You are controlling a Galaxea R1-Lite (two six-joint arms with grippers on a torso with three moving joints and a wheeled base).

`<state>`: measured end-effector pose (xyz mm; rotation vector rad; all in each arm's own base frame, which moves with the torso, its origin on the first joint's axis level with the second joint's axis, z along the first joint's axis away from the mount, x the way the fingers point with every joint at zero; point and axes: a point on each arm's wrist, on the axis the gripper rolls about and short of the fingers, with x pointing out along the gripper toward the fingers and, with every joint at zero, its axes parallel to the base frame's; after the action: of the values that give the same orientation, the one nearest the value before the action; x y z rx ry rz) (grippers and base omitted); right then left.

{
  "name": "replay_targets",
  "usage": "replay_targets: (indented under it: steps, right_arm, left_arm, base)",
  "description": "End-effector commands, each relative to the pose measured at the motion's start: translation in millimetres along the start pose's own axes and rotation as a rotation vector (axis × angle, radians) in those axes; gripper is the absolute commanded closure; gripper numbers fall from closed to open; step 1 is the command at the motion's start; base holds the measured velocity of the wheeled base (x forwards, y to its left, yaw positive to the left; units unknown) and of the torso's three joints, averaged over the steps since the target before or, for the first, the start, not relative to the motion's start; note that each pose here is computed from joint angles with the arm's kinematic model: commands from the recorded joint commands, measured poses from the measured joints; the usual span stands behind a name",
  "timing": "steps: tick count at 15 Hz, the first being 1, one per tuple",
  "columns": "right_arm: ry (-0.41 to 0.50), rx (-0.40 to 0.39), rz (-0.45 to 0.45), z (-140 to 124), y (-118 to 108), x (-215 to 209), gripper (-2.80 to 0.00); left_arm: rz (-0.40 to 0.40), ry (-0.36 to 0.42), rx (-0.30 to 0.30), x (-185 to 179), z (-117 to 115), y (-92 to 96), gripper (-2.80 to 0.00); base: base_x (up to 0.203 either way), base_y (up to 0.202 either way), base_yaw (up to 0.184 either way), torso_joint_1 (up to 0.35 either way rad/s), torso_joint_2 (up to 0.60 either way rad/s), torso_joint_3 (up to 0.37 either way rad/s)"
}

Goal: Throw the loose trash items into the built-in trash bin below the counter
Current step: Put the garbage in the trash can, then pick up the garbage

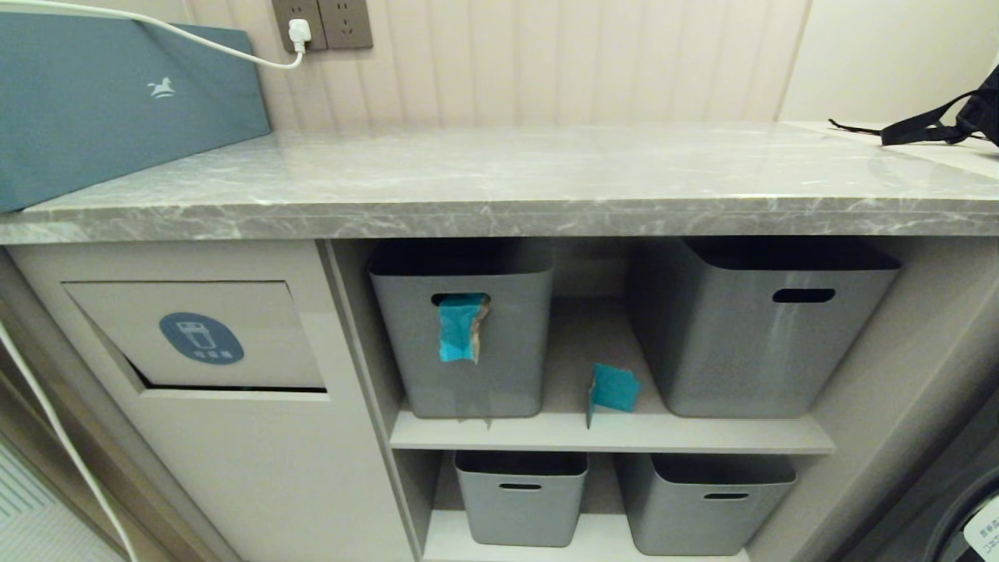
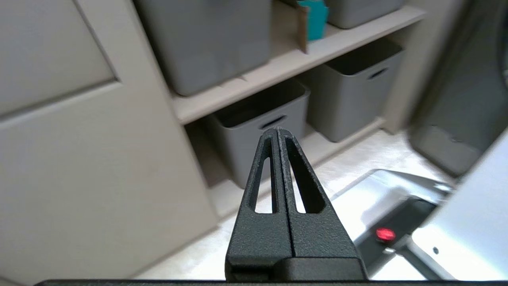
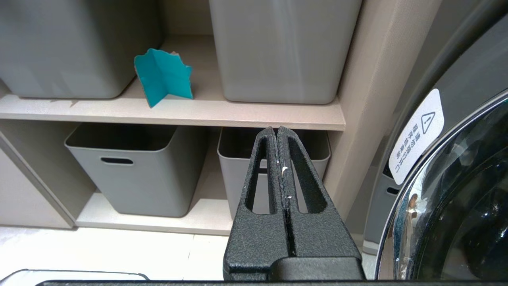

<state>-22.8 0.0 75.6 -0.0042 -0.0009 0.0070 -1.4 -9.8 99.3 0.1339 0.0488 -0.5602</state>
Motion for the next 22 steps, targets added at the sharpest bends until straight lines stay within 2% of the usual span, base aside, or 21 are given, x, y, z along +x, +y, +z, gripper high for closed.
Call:
replay_targets:
  steps: [1, 2, 4, 5, 6, 7, 8, 11, 14, 16, 19, 20, 22]
  right_arm:
    - [-0.002, 0.0, 0.002, 0, 0, 0, 0.0]
    - [-0.002, 0.0, 0.001, 0, 0, 0, 0.0]
    - [-0.002, 0.0, 0.001, 0, 0, 0, 0.0]
    - [-0.002, 0.0, 0.001, 0, 0, 0, 0.0]
    - [-0.002, 0.0, 0.002, 0, 0, 0, 0.0]
    - [-0.002, 0.0, 0.001, 0, 0, 0, 0.0]
    - [-0.002, 0.0, 0.001, 0, 0, 0, 0.0]
    - [-0.002, 0.0, 0.001, 0, 0, 0, 0.0]
    - [-0.002, 0.001, 0.001, 0, 0, 0, 0.0]
    - [-0.002, 0.0, 0.002, 0, 0, 0, 0.0]
    - [-0.002, 0.001, 0.001, 0, 0, 0, 0.0]
    - [-0.002, 0.001, 0.001, 0, 0, 0, 0.0]
    - [-0.002, 0.001, 0.001, 0, 0, 0, 0.0]
  left_arm:
    - [0.053, 0.006, 0.024, 1, -1, 1.4, 0.0]
    - [0.125, 0.002, 0.03, 0, 1, 3.2, 0.0]
    - [0.29, -0.17, 0.094, -3, 25, 8.4, 0.0]
    - [0.352, -0.221, 0.109, -6, 36, 10.1, 0.0]
    - [0.41, -0.19, 0.095, -7, 37, 11.4, 0.0]
    - [0.49, -0.08, 0.053, -7, 29, 12.8, 0.0]
    - [0.553, -0.027, 0.002, -7, 25, 13.7, 0.0]
    - [0.561, 0.007, -0.024, -5, 15, 13.5, 0.0]
    - [0.586, -0.009, -0.036, -5, 7, 9.2, 0.0]
    - [0.519, -0.052, -0.04, -14, -3, -0.8, 0.0]
    - [0.456, -0.053, -0.111, -25, -15, -9.9, 0.0]
    - [0.5, -0.042, -0.14, -26, -16, -8.8, 0.0]
    - [0.538, -0.04, -0.215, -26, -17, -8.3, 0.0]
  base:
    - [0.0, 0.0, 0.0, 0.0, 0.0, 0.0]
    - [0.0, 0.0, 0.0, 0.0, 0.0, 0.0]
    - [0.0, 0.0, 0.0, 0.0, 0.0, 0.0]
    - [0.0, 0.0, 0.0, 0.0, 0.0, 0.0]
    - [0.0, 0.0, 0.0, 0.0, 0.0, 0.0]
    - [0.0, 0.0, 0.0, 0.0, 0.0, 0.0]
    - [0.0, 0.0, 0.0, 0.0, 0.0, 0.0]
    - [0.0, 0.0, 0.0, 0.0, 0.0, 0.0]
    - [0.0, 0.0, 0.0, 0.0, 0.0, 0.0]
    - [0.0, 0.0, 0.0, 0.0, 0.0, 0.0]
    - [0.0, 0.0, 0.0, 0.0, 0.0, 0.0]
    - [0.0, 0.0, 0.0, 0.0, 0.0, 0.0]
    - [0.0, 0.0, 0.0, 0.0, 0.0, 0.0]
